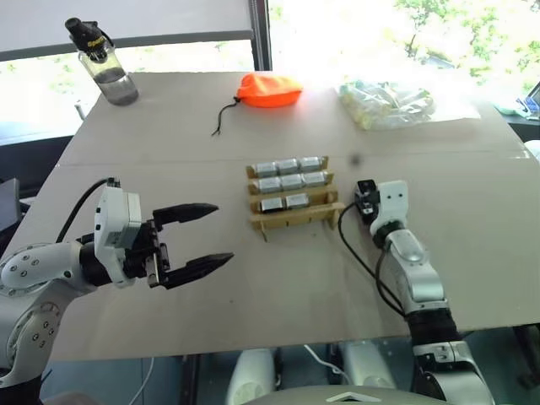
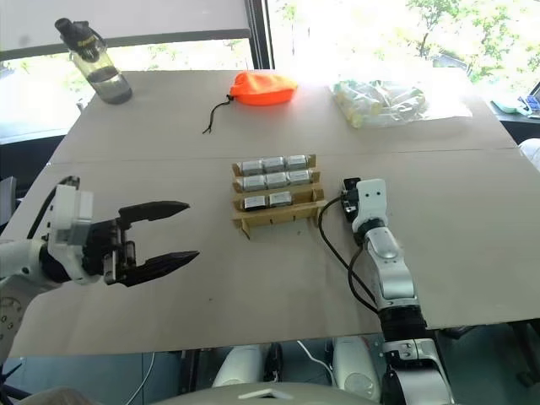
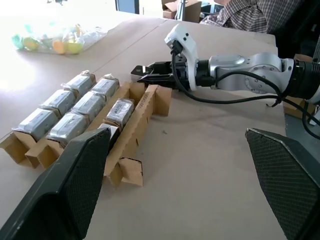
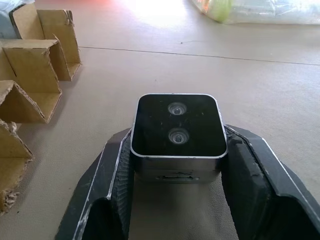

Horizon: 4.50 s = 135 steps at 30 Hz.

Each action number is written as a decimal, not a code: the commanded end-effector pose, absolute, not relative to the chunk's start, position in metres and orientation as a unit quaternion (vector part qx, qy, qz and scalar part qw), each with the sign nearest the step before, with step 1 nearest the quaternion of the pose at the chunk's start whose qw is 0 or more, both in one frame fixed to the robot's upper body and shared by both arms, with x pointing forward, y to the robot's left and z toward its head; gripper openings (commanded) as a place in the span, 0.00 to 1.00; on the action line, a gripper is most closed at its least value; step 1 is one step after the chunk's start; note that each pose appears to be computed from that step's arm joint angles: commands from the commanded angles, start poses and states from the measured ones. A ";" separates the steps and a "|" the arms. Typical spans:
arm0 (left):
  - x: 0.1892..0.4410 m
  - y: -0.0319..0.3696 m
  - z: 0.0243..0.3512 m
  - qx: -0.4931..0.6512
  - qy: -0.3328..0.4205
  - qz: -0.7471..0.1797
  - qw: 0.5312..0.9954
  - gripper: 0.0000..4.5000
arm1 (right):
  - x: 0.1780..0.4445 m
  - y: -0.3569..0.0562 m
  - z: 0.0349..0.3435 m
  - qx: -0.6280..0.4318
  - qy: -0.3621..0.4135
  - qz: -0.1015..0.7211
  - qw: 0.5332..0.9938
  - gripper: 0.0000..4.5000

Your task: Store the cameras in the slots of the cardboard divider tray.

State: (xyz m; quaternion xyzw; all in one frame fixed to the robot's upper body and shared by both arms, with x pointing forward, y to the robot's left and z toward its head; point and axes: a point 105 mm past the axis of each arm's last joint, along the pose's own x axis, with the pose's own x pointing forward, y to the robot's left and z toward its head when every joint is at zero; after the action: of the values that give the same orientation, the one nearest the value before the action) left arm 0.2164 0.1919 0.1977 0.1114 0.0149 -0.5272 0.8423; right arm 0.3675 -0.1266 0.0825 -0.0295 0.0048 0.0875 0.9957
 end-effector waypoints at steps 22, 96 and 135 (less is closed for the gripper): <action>0.361 0.088 0.210 0.076 0.014 -0.614 0.785 1.00 | 0.344 -0.105 0.178 -0.528 -0.269 0.422 0.686 0.42; 0.376 0.051 0.187 0.182 0.028 -0.656 0.732 0.15 | 0.252 -0.200 0.143 -0.041 -0.002 0.474 0.880 1.00; 0.361 0.040 0.164 0.172 0.050 -0.653 0.736 0.99 | 0.239 -0.217 0.145 -0.022 -0.045 0.475 0.879 1.00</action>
State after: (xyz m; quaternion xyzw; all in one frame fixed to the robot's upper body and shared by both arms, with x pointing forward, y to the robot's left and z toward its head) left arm 0.3623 0.0427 0.1493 0.1709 0.0801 -0.6522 0.7341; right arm 0.2382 -0.2115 0.1341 -0.0097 -0.0244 0.4816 0.8760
